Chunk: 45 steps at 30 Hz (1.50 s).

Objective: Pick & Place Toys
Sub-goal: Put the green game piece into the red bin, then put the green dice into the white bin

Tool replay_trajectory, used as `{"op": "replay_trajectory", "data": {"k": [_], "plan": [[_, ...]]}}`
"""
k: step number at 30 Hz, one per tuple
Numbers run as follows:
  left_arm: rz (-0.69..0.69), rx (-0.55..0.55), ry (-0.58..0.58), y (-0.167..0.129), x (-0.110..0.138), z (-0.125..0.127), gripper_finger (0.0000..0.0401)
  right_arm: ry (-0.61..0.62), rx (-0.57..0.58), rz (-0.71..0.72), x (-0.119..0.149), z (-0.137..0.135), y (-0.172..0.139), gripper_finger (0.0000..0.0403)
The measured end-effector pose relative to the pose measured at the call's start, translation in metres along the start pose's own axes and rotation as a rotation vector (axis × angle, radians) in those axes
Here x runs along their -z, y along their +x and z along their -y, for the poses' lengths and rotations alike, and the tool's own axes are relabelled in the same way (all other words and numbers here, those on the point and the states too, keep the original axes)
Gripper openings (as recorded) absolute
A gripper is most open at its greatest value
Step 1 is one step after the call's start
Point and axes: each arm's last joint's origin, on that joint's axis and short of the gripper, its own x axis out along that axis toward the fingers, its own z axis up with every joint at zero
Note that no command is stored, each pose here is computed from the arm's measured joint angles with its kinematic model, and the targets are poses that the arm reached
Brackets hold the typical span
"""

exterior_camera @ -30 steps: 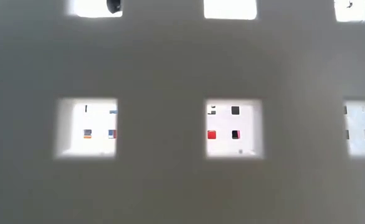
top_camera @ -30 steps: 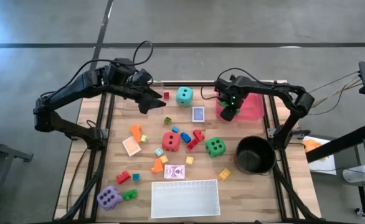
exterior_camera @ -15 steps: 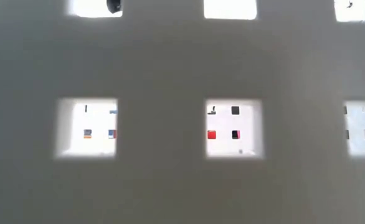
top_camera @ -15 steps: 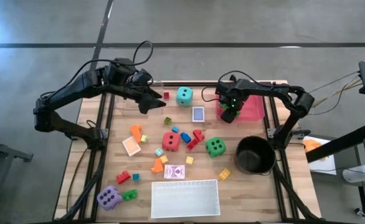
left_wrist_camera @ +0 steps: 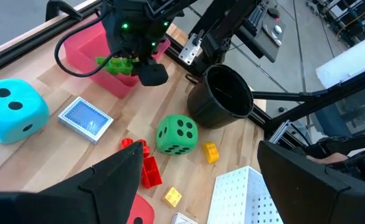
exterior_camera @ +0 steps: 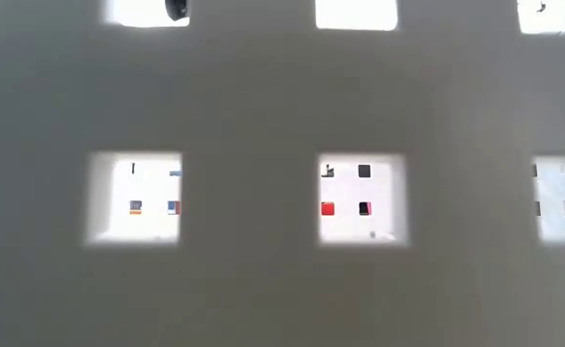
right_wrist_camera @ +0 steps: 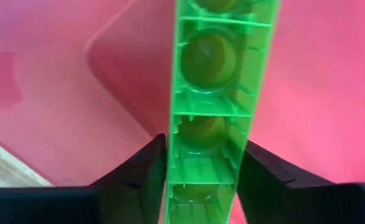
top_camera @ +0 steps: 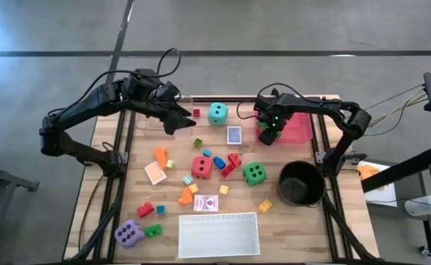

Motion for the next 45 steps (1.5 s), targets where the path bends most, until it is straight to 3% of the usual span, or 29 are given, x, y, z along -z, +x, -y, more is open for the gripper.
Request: {"op": "replay_trajectory", "data": {"k": [5, 11, 21, 29, 36, 45], "plan": [[0.000, 0.000, 0.003, 0.000, 0.000, 0.000, 0.0316, 0.011, 0.002, 0.000, 0.000, 0.000, 0.000, 0.0271], [0.000, 0.000, 0.008, 0.000, 0.000, 0.000, 0.0316, 0.027, 0.006, 0.000, 0.000, 0.000, 0.000, 0.0318], [0.003, -0.008, 0.024, 0.000, 0.000, 0.000, 0.0316, 0.025, 0.012, -0.004, -0.003, 0.000, -0.012, 0.0324], [0.052, -0.044, 0.071, -0.022, 0.004, 0.003, 0.0316, -0.009, -0.003, 0.064, 0.006, 0.001, -0.057, 0.0325], [0.013, -0.070, 0.068, -0.027, 0.011, 0.001, 0.0316, -0.057, -0.213, 0.227, 0.031, -0.006, -0.105, 0.0325], [-0.006, -0.137, 0.057, -0.027, 0.014, -0.002, 0.0316, 0.154, -0.336, 0.264, 0.067, -0.049, -0.134, 0.0325]]}}
